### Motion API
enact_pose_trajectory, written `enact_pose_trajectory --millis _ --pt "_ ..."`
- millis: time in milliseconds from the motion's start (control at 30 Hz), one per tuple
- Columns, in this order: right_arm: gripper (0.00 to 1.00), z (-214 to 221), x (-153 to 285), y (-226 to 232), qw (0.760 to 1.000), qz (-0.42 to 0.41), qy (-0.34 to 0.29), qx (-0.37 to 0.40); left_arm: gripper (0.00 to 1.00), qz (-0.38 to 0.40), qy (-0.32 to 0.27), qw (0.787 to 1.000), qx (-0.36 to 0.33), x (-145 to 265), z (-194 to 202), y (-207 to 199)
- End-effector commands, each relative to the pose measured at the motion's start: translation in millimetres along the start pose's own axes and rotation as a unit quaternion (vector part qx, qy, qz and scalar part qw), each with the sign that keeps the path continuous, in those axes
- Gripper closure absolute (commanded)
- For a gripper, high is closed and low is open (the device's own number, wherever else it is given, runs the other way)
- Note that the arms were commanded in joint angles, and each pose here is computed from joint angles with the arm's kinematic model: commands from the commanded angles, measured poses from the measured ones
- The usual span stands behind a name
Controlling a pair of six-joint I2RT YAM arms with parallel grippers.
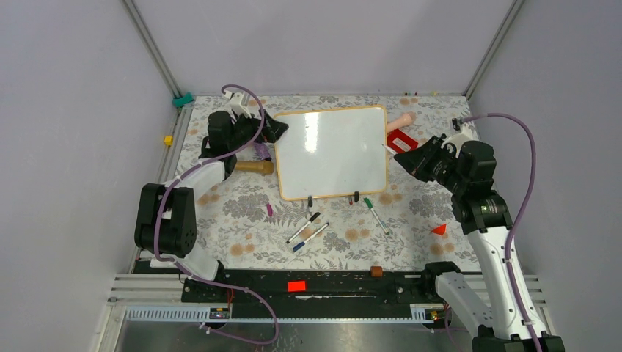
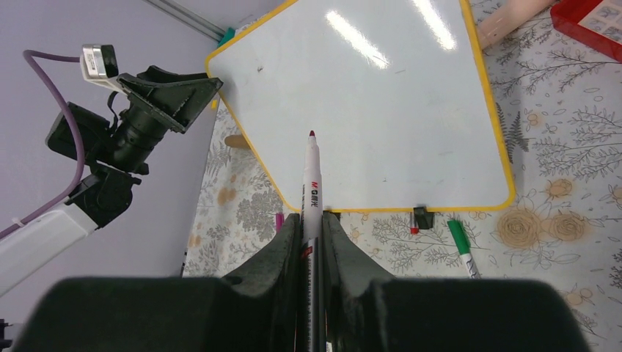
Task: Write a sentence on the whiteboard
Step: Hold the whiteboard at the center of the board.
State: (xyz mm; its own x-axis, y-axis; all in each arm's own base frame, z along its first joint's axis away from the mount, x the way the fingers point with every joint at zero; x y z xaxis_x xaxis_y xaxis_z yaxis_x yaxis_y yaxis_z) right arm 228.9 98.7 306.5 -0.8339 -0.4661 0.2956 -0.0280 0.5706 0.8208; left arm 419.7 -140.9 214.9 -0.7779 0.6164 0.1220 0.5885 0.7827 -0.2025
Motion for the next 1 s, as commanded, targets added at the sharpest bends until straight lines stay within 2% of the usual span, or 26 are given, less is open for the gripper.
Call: enact_pose_trajectory --millis 0,67,167,400,600,733,967 --pt "1.0 -5 -3 18 0.999 -0.044 -0.001 -0.002 0.01 -0.009 -0.022 0.999 -0.027 0 -13 1" --pt "1.0 -5 -3 19 0.999 -0.045 0.0 -0.004 0.01 0.022 -0.022 0.999 -0.041 -2 -11 -5" --pt "1.0 -4 -3 18 0.999 -0.046 0.001 -0.004 0.01 0.027 -0.023 0.999 -0.037 -4 -9 -5" --pt "1.0 -3 -1 16 0.999 -0.044 0.003 0.005 0.01 0.006 0.034 0.998 -0.043 -11 5 1" --pt "1.0 -3 -4 20 0.999 -0.048 0.015 0.008 0.01 0.06 0.06 0.996 -0.015 -21 3 -6" --pt "1.0 -3 -3 22 0.999 -0.051 0.018 0.008 0.01 0.095 0.037 0.995 -0.014 -17 -7 -13" --pt "1.0 -1 -2 21 0.998 -0.051 0.019 0.01 0.01 0.086 -0.007 0.996 -0.029 -3 -25 -14"
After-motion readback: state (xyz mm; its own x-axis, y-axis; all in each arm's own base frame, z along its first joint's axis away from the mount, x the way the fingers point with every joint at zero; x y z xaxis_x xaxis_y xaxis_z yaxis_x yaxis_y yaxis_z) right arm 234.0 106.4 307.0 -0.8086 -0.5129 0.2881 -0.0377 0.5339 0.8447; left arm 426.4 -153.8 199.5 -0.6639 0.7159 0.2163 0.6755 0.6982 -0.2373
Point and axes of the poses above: each gripper's point midway between its finger pads, its own x axis back along the fingers, its own y axis along the line the jaws close on, z = x × y, the point moved 4 cm from there along x, back along the fingers, and after that the axes turned 15 degrees about -x, right-handed, at the moved point
